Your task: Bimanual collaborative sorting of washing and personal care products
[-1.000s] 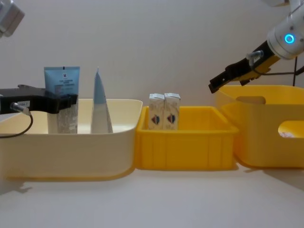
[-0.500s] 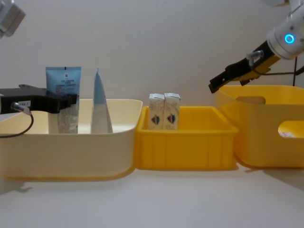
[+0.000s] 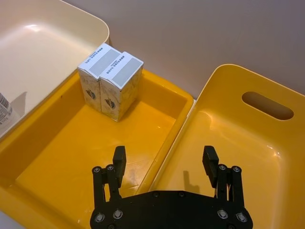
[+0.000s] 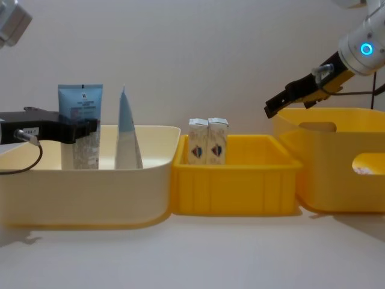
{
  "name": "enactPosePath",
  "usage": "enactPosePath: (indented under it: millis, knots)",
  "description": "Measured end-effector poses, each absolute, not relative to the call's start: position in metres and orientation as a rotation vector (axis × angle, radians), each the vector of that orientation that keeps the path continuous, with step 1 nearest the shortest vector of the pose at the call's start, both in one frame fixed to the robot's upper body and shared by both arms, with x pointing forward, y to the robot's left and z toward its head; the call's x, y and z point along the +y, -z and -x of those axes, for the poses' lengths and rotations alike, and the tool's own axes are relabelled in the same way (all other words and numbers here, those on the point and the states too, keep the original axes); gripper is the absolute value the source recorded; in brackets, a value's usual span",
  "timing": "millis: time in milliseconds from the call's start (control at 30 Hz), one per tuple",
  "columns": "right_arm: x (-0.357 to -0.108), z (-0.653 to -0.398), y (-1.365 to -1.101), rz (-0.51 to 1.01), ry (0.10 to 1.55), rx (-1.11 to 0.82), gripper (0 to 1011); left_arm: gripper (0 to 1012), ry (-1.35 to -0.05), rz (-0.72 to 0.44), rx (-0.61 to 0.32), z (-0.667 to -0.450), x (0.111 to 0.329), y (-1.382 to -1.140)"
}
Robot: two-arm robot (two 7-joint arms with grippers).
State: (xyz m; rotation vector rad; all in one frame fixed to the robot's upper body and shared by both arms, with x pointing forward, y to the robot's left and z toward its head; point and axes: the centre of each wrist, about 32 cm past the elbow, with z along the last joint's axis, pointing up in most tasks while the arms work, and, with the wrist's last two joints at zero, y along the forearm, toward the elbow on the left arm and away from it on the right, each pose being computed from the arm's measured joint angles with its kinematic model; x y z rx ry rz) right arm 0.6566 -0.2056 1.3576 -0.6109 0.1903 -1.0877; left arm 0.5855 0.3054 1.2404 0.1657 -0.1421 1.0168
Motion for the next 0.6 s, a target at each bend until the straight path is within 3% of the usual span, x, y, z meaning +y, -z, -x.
enactPosePath:
  millis: [600]
  knots:
    - [-0.2056, -0.6566, -1.3577, 0.611, 1.088, 0.19, 1001, 235, -1.017, -0.166, -0.142, -0.5855, 0.3055, -1.2404]
